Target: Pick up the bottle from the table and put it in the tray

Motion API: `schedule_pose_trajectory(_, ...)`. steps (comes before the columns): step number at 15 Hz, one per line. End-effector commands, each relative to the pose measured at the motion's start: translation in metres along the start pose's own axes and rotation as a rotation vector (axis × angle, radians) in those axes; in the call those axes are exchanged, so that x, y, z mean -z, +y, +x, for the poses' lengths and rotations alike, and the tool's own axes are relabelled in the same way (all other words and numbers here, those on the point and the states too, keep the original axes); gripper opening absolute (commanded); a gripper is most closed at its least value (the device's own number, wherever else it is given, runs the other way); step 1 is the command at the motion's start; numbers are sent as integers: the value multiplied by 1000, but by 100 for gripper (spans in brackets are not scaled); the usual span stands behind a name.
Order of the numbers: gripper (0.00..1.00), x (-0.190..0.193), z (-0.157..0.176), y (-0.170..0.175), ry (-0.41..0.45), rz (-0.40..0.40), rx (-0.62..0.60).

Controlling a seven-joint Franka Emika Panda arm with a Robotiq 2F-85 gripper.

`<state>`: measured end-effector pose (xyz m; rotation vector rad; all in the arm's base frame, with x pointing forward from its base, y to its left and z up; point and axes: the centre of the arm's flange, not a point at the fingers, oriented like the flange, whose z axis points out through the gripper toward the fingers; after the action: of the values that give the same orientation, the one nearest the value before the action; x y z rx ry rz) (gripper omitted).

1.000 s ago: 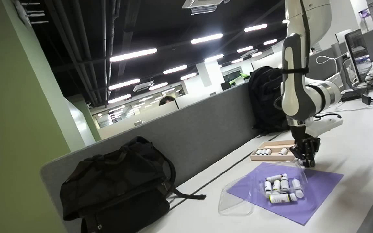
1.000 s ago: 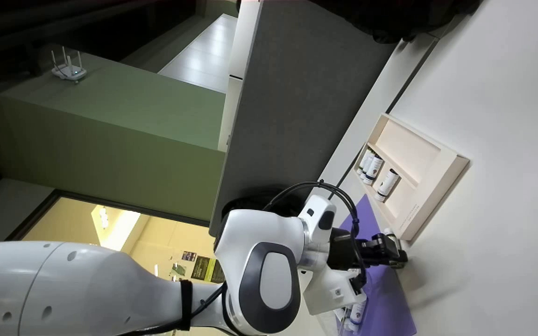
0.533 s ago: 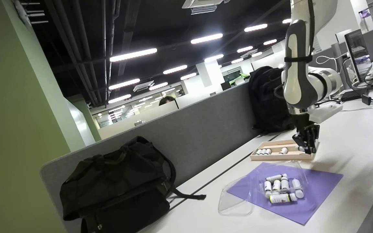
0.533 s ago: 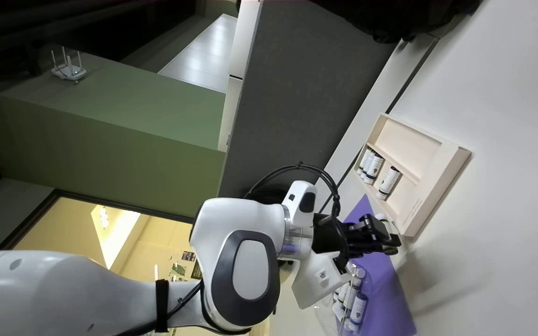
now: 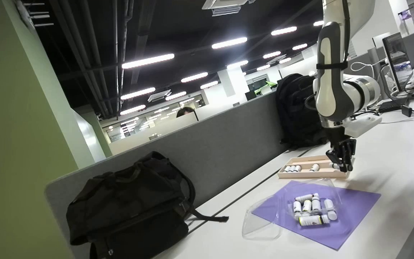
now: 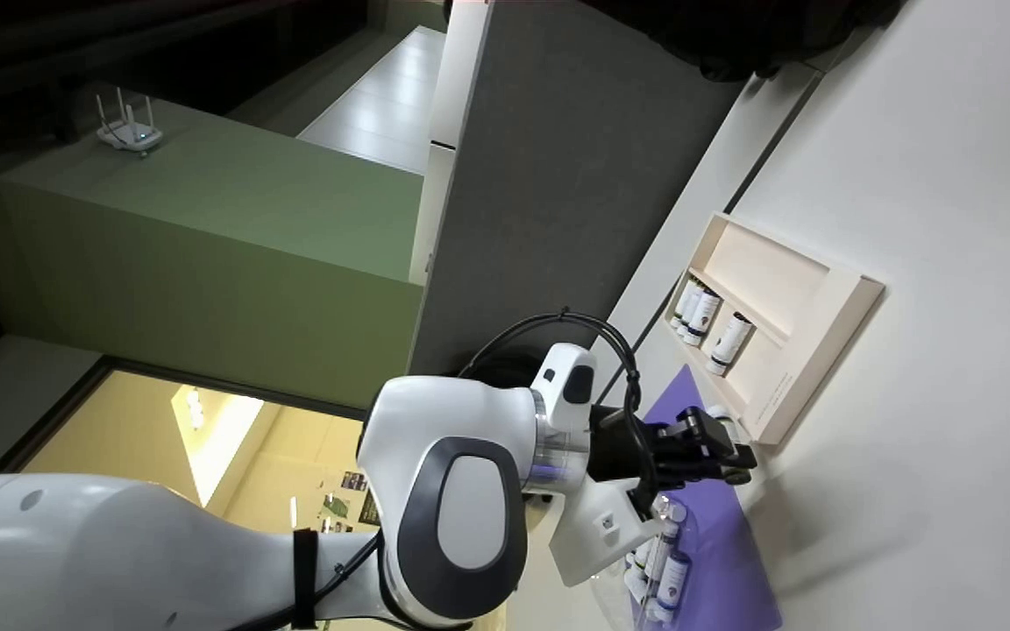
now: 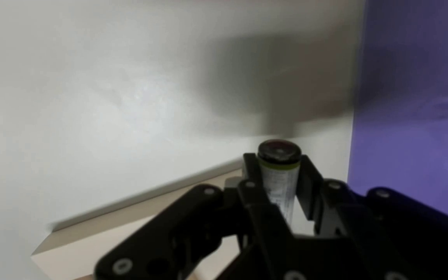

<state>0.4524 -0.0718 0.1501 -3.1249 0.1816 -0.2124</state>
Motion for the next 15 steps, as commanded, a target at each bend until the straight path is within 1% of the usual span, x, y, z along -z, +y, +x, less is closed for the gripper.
schedule_pose_trajectory(1,12,0,0,0,0,0,0)
schedule_pose_trajectory(5,12,5,24,4,-46,-5,275)
schedule_pose_trajectory(8,12,2,43,7,-112,-33,441)
schedule_pose_trajectory(11,12,8,65,15,-186,-67,599)
schedule_pose_trajectory(12,12,7,41,10,-155,-45,514)
schedule_pose_trajectory(13,37,9,45,12,-158,-47,519)
schedule_pose_trajectory(15,37,6,43,11,-160,-44,519)
